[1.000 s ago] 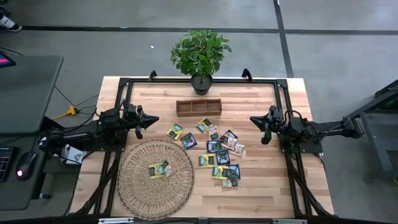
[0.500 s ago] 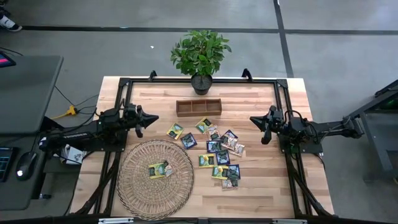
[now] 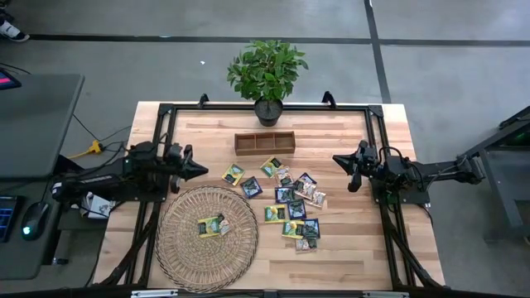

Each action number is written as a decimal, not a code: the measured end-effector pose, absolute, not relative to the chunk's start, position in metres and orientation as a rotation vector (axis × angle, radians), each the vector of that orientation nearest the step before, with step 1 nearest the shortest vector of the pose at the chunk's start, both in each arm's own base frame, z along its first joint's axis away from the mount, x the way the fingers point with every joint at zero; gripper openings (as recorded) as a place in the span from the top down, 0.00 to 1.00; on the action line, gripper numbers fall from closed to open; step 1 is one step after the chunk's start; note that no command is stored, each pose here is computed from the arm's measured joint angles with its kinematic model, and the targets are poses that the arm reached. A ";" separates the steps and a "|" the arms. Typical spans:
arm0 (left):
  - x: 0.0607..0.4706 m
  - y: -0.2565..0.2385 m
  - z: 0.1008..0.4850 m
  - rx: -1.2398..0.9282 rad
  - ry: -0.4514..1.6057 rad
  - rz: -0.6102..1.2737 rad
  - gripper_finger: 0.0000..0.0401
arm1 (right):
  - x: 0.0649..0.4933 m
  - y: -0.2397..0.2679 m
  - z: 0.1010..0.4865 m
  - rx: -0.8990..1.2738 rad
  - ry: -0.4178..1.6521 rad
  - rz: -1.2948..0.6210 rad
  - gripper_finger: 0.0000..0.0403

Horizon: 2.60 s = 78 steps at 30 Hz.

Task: Pick & Place Tea
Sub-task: Put the yellow tea bag into the left section of the wooden organizer

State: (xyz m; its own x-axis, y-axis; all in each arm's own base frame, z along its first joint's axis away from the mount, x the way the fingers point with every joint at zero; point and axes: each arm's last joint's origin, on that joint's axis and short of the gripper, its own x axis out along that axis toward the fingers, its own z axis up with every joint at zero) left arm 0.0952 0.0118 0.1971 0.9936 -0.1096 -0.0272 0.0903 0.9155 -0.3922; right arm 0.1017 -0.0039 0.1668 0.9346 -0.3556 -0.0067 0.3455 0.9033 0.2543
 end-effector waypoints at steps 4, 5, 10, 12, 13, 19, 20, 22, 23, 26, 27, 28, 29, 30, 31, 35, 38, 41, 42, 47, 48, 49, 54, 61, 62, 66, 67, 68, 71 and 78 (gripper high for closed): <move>0.090 0.010 0.210 -0.352 0.073 -0.144 1.00 | 0.102 -0.004 0.167 0.256 -0.040 -0.362 0.96; 0.089 0.009 0.214 -0.341 0.076 -0.145 1.00 | 0.102 -0.004 0.167 0.256 -0.040 -0.362 0.96; 0.082 0.007 0.228 -0.280 0.102 -0.145 1.00 | 0.102 -0.004 0.167 0.256 -0.040 -0.362 0.96; 0.080 0.007 0.230 -0.245 0.120 -0.146 1.00 | 0.102 -0.004 0.167 0.255 -0.040 -0.362 0.97; 0.079 0.007 0.229 -0.235 0.134 -0.149 1.00 | 0.102 -0.004 0.167 0.256 -0.040 -0.363 0.97; 0.078 0.006 0.230 -0.237 0.156 -0.154 1.00 | 0.102 -0.004 0.167 0.256 -0.040 -0.363 0.97; 0.078 0.006 0.230 -0.245 0.153 -0.154 1.00 | 0.102 -0.004 0.167 0.256 -0.040 -0.362 0.96; 0.078 0.006 0.230 -0.274 0.157 -0.150 1.00 | 0.102 -0.004 0.167 0.256 -0.041 -0.363 0.97; 0.078 0.006 0.230 -0.303 0.162 -0.144 1.00 | 0.102 -0.004 0.167 0.256 -0.040 -0.362 0.97; 0.078 0.007 0.230 -0.413 0.169 -0.117 1.00 | 0.102 -0.004 0.167 0.256 -0.040 -0.363 0.96; 0.078 0.007 0.230 -0.444 0.171 -0.111 1.00 | 0.102 -0.004 0.167 0.256 -0.040 -0.363 0.97; 0.078 0.007 0.230 -0.476 0.174 -0.107 1.00 | 0.102 -0.004 0.167 0.256 -0.040 -0.363 0.97; 0.078 0.007 0.229 -0.510 0.179 -0.104 1.00 | 0.102 -0.004 0.167 0.256 -0.040 -0.362 0.97; 0.077 0.007 0.229 -0.543 0.186 -0.100 1.00 | 0.102 -0.004 0.167 0.256 -0.040 -0.363 0.97; 0.077 0.007 0.228 -0.578 0.192 -0.096 1.00 | 0.102 -0.004 0.167 0.256 -0.041 -0.363 0.96; 0.077 0.007 0.225 -0.677 0.234 -0.079 1.00 | 0.101 -0.004 0.176 0.349 -0.147 -0.340 0.97; 0.077 0.007 0.226 -0.714 0.230 -0.079 1.00 | 0.100 -0.004 0.184 0.400 -0.235 -0.313 0.97; 0.075 0.006 0.231 -0.706 0.214 -0.077 1.00 | 0.099 -0.006 0.188 0.407 -0.289 -0.405 0.97; 0.074 0.006 0.234 -0.695 0.203 -0.075 1.00 | 0.098 -0.007 0.189 0.410 -0.301 -0.426 0.98; 0.066 0.005 0.254 -0.614 0.146 -0.066 1.00 | 0.098 -0.006 0.201 0.376 -0.305 -0.374 0.98; 0.064 0.005 0.257 -0.605 0.152 -0.061 1.00 | 0.099 -0.005 0.208 0.367 -0.309 -0.360 0.98; 0.061 0.005 0.258 -0.597 0.170 -0.051 1.00 | 0.100 -0.005 0.215 0.356 -0.304 -0.352 0.98; 0.048 0.003 0.261 -0.559 0.285 0.014 1.00 | 0.117 -0.002 0.257 0.267 -0.156 -0.334 1.00; 0.044 0.002 0.258 -0.566 0.349 0.040 1.00 | 0.192 0.008 0.309 0.191 0.161 -0.242 0.99; 0.043 0.002 0.256 -0.591 0.364 0.050 1.00 | 0.206 0.010 0.312 0.194 0.221 -0.216 0.99; 0.040 0.002 0.248 -0.712 0.451 0.122 1.00 | 0.260 0.018 0.318 0.313 0.430 -0.161 0.99; 0.039 0.002 0.246 -0.735 0.473 0.132 1.00 | 0.273 0.019 0.318 0.331 0.479 -0.152 0.99; 0.038 0.001 0.244 -0.749 0.494 0.138 1.00 | 0.287 0.021 0.317 0.335 0.526 -0.136 0.99; 0.036 0.000 0.240 -0.773 0.539 0.144 1.00 | 0.323 0.030 0.311 0.302 0.619 -0.059 0.99; 0.033 -0.001 0.236 -0.799 0.602 0.121 1.00 | 0.385 0.050 0.286 0.234 0.710 0.065 1.00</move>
State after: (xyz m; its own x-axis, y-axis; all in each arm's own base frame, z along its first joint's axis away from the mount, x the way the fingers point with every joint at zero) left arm 0.0327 -0.0015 0.2360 0.8268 -0.1191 -0.5498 -0.3229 0.6998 -0.6372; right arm 0.3847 0.0504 0.2856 0.7573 0.1381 -0.6383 0.0205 0.9719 0.2346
